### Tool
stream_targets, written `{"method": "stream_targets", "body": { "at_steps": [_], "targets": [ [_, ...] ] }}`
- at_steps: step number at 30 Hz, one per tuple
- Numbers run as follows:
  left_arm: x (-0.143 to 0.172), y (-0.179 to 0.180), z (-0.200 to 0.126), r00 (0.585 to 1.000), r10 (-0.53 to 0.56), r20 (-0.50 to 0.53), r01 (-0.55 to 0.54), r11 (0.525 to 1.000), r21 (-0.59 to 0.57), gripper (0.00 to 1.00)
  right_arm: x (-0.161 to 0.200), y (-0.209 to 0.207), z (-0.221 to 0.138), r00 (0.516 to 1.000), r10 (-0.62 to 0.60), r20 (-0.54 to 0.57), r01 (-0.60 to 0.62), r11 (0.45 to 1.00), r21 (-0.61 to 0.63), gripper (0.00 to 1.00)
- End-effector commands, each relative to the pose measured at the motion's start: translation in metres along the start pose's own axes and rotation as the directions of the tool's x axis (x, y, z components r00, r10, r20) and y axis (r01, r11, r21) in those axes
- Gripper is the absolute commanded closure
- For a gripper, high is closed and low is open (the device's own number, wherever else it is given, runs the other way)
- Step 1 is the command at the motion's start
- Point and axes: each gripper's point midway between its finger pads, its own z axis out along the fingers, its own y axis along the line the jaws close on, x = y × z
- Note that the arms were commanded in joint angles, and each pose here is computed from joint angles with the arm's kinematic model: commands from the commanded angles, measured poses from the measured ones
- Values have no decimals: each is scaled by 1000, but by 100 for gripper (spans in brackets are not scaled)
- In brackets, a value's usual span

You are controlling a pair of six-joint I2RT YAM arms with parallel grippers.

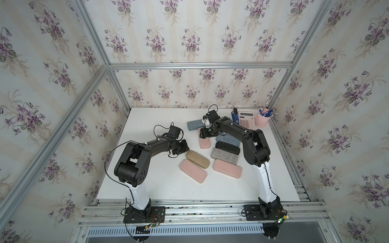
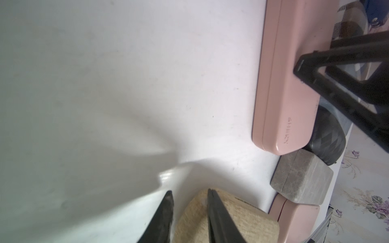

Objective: Close the glasses case
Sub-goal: Move the glasses case to the center of the board.

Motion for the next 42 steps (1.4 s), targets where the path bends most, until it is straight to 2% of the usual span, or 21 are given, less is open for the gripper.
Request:
{"method": "stream_targets", "body": {
  "at_steps": [1,3,6,7,12,18,23,30,34,35,36,42],
  "targets": [
    [-8,15,-17,997,-39,64,42,998,-55,58,35,26,5,982,-143,-125,138,989,-50,32],
    [-15,18,-32,993,-54,106,60,997,-56,52,42,29,7,971,-189,-149,184,982,-44,32],
    [-27,10,-56,986,-22,164,33,997,-65,34,48,28,5,955,-241,-172,239,970,-29,34],
    [-31,9,-62,985,-19,173,31,997,-66,31,50,29,5,948,-264,-177,262,964,-30,34],
    [-48,1,-74,981,-31,193,35,999,-21,29,45,18,1,914,-347,-209,365,929,55,35],
    [-70,13,-65,976,-70,204,79,996,-36,24,42,28,6,861,-457,-222,488,866,108,34],
    [-94,28,-56,973,-128,193,139,989,-46,24,35,20,19,885,-395,-246,438,887,150,33],
    [-106,32,-58,967,-154,204,157,988,0,24,0,33,8,968,-234,-85,238,970,43,24],
    [-104,35,-64,965,-162,208,162,987,16,23,1,36,3,984,-161,-77,164,986,30,15],
    [-103,36,-65,965,-165,205,163,986,23,23,4,39,3,985,-151,-81,153,988,7,3],
    [-102,37,-65,964,-168,204,166,986,30,22,6,44,4,987,-143,-79,142,990,-17,0],
    [-95,41,-66,964,-178,197,174,984,41,21,10,53,3,991,-120,-50,120,993,4,0]
  ]
}}
